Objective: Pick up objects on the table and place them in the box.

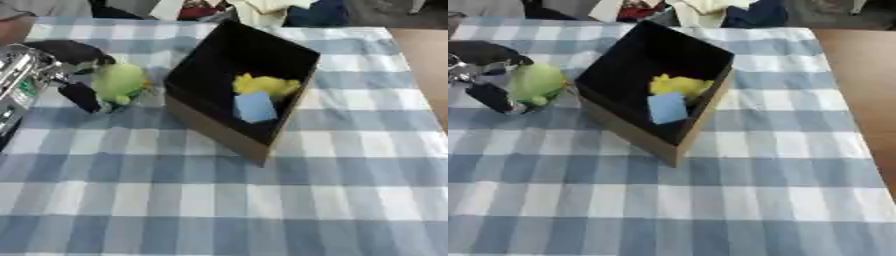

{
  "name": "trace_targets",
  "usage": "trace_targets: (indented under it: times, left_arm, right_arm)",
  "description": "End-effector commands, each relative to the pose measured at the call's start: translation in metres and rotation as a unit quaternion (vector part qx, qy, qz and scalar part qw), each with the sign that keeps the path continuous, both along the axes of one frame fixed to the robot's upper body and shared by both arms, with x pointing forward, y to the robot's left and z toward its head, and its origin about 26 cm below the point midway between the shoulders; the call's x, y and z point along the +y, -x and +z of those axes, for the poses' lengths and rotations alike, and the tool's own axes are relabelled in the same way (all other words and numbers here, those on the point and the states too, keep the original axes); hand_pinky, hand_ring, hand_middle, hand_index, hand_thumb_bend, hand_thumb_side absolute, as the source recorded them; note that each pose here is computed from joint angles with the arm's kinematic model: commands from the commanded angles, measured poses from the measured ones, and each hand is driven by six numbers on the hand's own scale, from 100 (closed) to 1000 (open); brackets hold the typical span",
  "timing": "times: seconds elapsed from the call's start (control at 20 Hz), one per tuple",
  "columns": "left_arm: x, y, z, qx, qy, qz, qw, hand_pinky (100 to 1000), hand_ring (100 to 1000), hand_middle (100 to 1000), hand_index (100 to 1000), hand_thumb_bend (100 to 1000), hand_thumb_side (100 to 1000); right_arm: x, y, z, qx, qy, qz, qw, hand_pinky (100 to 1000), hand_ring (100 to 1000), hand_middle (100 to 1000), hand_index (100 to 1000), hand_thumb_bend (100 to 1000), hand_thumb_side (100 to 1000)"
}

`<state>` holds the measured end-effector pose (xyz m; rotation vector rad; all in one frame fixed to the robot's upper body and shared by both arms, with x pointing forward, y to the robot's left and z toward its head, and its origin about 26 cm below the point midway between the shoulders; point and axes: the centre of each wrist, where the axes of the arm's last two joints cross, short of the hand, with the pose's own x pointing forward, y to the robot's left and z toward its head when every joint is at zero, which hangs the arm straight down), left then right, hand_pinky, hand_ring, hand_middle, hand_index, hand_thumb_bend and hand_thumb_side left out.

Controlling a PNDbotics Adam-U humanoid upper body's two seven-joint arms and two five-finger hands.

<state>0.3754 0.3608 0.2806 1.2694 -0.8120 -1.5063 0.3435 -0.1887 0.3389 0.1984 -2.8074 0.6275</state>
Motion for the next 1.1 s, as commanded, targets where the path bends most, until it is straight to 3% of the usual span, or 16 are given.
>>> trace_targets:
  times: [0.05, 0.35, 0.55, 0.6, 0.7, 1.1]
  left_arm:
    - [0.0011, 0.0005, 0.0109, -0.022, -0.015, 0.006, 1.000, 839, 914, 878, 1000, 408, 510]
    - [-0.0003, -0.0028, 0.0081, -0.054, -0.042, 0.021, 0.997, 797, 883, 820, 944, 343, 452]
    - [-0.0010, -0.0046, 0.0067, -0.067, -0.040, 0.023, 0.997, 787, 871, 790, 917, 239, 433]
    - [-0.0014, -0.0047, 0.0068, -0.068, -0.037, 0.021, 0.997, 783, 866, 782, 911, 159, 406]
    - [-0.0023, -0.0044, 0.0077, -0.069, -0.034, 0.019, 0.997, 776, 857, 767, 900, 100, 359]
    - [-0.0063, -0.0016, 0.0150, -0.082, -0.020, 0.012, 0.996, 735, 820, 722, 872, 100, 315]
  right_arm:
    - [-0.0001, 0.0061, 0.0105, -0.020, 0.002, 0.006, 1.000, 988, 905, 743, 810, 100, 662]
    - [0.0007, 0.0064, 0.0118, -0.021, 0.002, 0.009, 1.000, 988, 906, 742, 803, 100, 661]
    - [0.0004, 0.0061, 0.0121, -0.021, 0.002, 0.009, 1.000, 989, 906, 742, 803, 100, 661]
    - [0.0003, 0.0059, 0.0118, -0.020, 0.002, 0.008, 1.000, 989, 906, 741, 802, 100, 662]
    - [0.0002, 0.0057, 0.0110, -0.018, 0.002, 0.008, 1.000, 989, 906, 741, 802, 100, 662]
    - [-0.0002, 0.0051, 0.0076, -0.011, 0.002, 0.008, 1.000, 990, 906, 740, 800, 100, 663]
